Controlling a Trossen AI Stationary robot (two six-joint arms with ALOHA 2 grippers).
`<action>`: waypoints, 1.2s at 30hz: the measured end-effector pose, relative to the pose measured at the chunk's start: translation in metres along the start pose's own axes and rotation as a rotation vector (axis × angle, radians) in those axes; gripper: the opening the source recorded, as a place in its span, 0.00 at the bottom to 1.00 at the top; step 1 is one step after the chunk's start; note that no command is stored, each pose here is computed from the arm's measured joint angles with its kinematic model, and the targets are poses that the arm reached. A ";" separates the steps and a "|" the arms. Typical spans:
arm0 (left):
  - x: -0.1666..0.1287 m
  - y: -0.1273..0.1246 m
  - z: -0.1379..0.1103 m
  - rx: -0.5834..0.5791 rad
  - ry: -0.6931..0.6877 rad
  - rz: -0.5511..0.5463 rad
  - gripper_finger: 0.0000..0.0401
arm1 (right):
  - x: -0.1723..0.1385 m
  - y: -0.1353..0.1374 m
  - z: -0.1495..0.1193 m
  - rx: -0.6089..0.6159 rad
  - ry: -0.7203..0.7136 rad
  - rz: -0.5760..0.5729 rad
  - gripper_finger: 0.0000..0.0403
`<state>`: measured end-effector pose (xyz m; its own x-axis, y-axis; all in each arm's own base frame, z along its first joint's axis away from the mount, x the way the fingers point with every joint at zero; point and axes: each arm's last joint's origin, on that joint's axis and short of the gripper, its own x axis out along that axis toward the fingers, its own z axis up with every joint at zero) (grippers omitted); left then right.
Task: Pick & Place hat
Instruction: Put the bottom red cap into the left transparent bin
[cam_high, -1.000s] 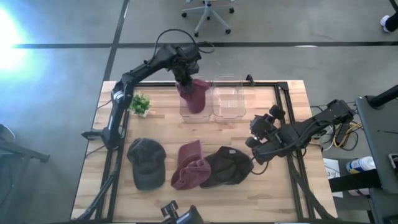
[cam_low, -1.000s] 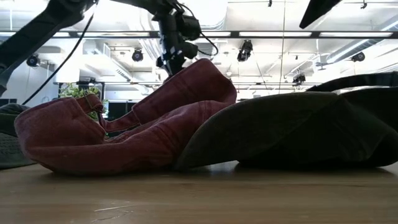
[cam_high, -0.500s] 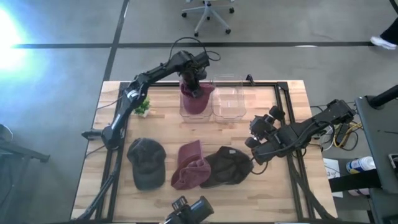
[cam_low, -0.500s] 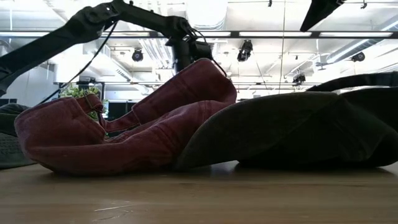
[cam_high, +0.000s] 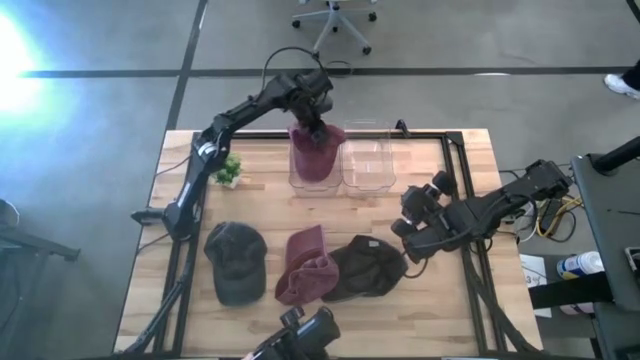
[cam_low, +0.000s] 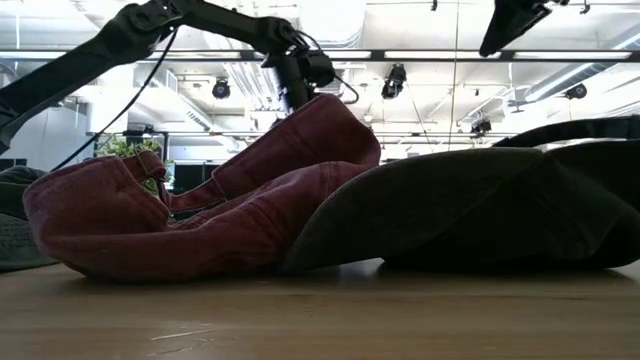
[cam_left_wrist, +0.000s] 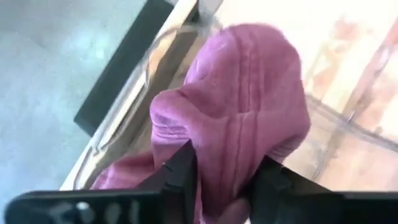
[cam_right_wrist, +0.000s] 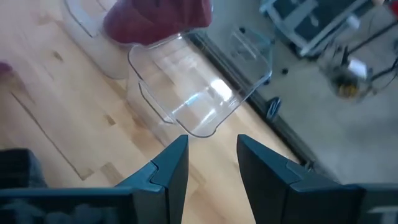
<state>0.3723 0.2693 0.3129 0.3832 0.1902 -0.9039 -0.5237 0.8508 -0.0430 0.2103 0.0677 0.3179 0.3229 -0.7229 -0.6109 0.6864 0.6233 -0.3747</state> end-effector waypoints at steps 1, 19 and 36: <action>0.000 0.000 0.000 0.000 0.002 -0.004 0.29 | 0.003 0.000 0.002 0.018 0.013 0.000 0.33; -0.067 -0.005 -0.006 0.129 -0.117 0.149 0.39 | 0.083 -0.034 0.068 0.018 0.043 0.106 0.33; -0.056 -0.014 -0.057 0.268 -0.214 0.140 0.39 | 0.142 -0.073 0.099 -0.112 -0.192 0.324 0.33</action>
<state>0.3153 0.2187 0.3400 0.4874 0.3879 -0.7823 -0.3751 0.9021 0.2136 0.2710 -0.1096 0.3279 0.6346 -0.5193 -0.5723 0.4571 0.8494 -0.2638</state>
